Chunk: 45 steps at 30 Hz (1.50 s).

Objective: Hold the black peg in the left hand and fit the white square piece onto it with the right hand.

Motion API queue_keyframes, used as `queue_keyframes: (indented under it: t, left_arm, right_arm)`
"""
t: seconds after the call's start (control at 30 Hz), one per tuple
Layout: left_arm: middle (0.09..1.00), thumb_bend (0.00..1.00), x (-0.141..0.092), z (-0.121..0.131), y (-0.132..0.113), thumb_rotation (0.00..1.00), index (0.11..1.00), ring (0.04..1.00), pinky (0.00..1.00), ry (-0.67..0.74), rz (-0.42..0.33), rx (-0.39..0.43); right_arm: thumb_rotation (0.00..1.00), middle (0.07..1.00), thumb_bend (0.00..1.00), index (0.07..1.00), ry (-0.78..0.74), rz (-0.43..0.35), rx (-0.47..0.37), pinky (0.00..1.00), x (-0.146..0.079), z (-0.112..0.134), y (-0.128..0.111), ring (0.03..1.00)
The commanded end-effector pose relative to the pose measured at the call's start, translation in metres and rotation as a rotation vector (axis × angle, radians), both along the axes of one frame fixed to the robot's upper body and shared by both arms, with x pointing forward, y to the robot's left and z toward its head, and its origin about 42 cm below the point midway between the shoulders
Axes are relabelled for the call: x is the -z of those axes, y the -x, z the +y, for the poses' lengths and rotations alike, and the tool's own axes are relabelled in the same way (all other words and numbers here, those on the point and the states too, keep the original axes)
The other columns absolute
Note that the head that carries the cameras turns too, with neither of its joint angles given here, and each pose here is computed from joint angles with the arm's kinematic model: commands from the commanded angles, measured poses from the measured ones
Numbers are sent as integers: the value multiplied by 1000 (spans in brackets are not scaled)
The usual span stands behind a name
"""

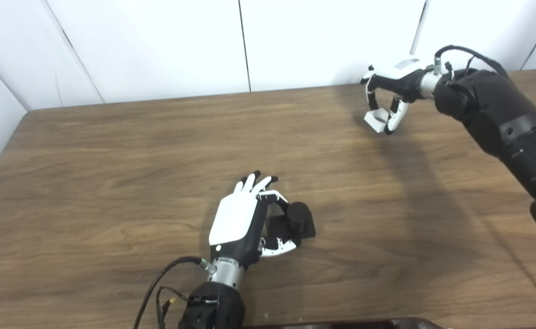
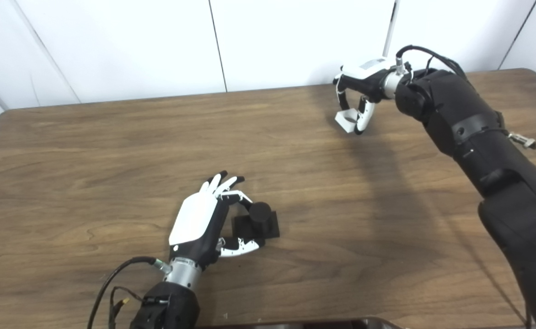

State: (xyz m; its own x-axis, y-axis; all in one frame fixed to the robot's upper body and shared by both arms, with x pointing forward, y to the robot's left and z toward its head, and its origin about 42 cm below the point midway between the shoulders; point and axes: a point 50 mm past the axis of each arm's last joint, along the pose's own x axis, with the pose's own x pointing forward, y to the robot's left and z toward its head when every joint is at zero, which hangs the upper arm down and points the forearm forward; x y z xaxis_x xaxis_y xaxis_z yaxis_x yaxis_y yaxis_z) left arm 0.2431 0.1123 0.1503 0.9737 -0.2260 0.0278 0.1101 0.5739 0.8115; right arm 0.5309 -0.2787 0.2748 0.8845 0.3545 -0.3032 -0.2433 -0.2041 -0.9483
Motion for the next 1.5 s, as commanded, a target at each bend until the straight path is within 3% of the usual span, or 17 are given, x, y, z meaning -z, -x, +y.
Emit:
queue_keyframes:
  t: [0.0,0.27,0.47,1.03,1.47]
  left_arm:
    - [914,524,-9,-1,-4,63,491,1000,1000,-1,-36,-11]
    - [914,524,-9,0,-5,63,491,1000,1000,-10,-42,-14]
    - [914,524,-10,1,-6,63,491,1000,1000,-12,-42,-14]
    - [915,524,-10,-1,-6,62,491,1000,1000,-9,-45,-11]
    - [913,524,-11,-2,-9,62,491,1000,1000,-10,-49,-8]
  right_arm:
    - [148,907,525,488,-69,-98,48,1000,-45,-12,-3,1000]
    - [150,908,525,488,-123,-130,80,1000,-60,-14,14,1000]
    - [153,916,525,489,-83,-143,82,1000,-68,-2,37,1000]
    - [149,889,526,486,-53,-182,-39,1000,-80,53,101,1000]
    - [145,911,525,490,20,-196,-200,1000,-82,95,148,1000]
